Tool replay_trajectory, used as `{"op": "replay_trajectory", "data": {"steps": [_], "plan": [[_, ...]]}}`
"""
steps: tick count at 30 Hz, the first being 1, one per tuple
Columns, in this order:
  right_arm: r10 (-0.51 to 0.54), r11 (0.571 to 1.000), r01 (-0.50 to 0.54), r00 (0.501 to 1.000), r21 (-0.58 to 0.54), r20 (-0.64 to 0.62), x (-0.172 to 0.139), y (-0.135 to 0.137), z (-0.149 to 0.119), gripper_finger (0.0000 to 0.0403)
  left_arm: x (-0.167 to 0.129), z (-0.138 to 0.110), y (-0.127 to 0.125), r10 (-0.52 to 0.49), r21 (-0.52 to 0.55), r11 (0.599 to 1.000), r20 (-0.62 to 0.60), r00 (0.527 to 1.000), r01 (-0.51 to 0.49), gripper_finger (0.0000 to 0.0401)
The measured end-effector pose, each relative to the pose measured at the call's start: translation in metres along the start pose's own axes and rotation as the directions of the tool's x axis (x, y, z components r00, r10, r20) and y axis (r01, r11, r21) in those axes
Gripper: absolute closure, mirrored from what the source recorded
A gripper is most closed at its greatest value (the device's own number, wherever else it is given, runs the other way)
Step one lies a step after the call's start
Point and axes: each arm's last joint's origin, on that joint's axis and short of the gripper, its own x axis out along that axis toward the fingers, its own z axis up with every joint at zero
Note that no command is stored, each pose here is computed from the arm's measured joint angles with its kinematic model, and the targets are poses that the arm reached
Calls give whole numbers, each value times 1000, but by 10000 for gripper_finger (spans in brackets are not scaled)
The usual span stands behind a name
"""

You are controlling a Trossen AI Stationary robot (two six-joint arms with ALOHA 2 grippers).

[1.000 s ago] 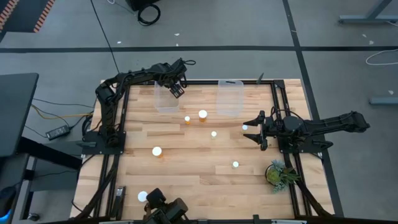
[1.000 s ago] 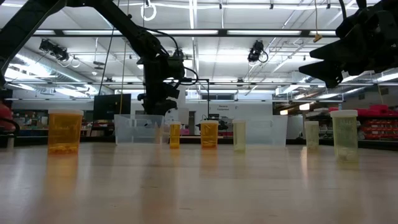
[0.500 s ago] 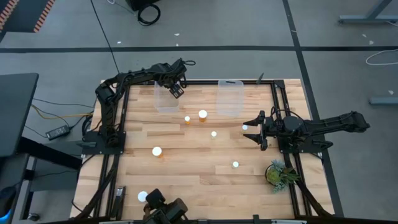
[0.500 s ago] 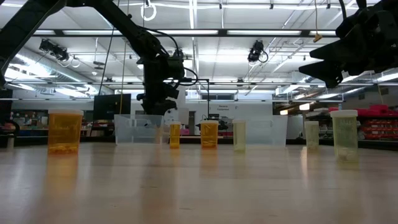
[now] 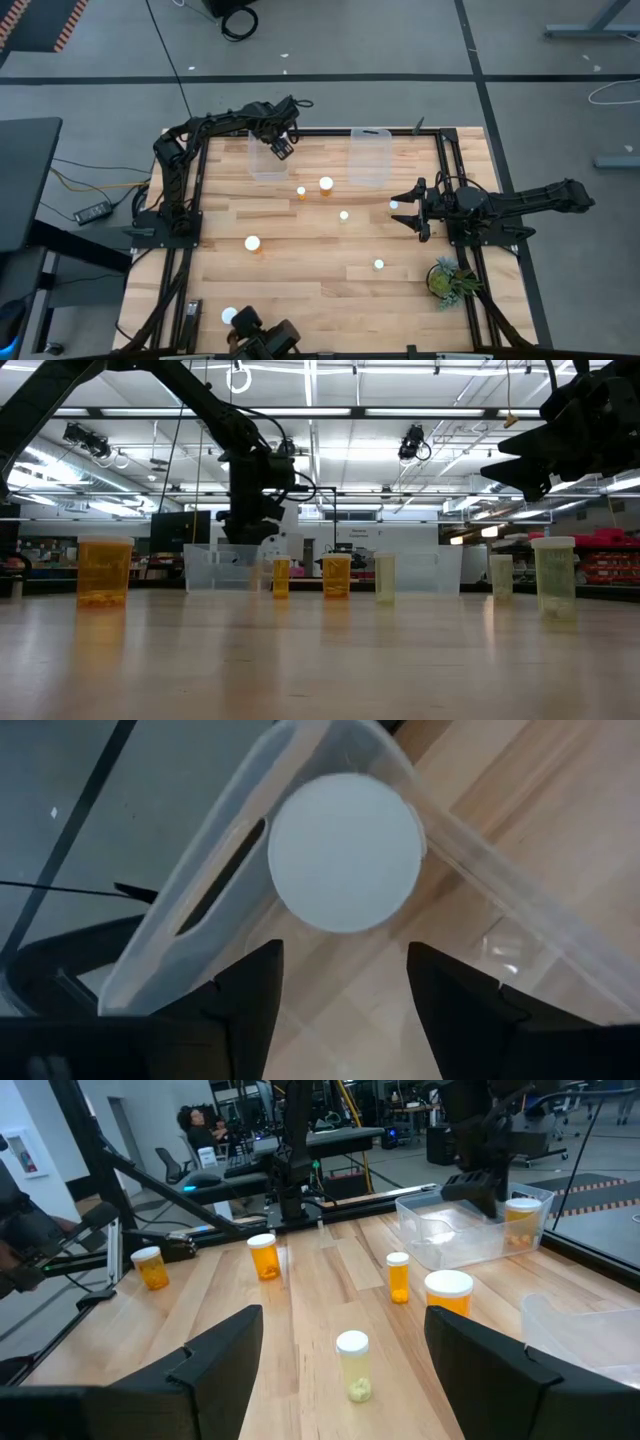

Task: Pick and place medicine bottles into bin by pill shape (circle, oval)
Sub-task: Put the large orange pill bottle into the left transparent bin

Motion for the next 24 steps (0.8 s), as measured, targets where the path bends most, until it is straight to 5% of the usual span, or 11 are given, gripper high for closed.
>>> {"op": "replay_trajectory", "data": {"steps": [24], "plan": [[0, 1000, 0, 1000, 0, 0, 0, 0, 0, 118, -50, 2, 12, -109, -51, 993, -52, 993, 107, 204]]}}
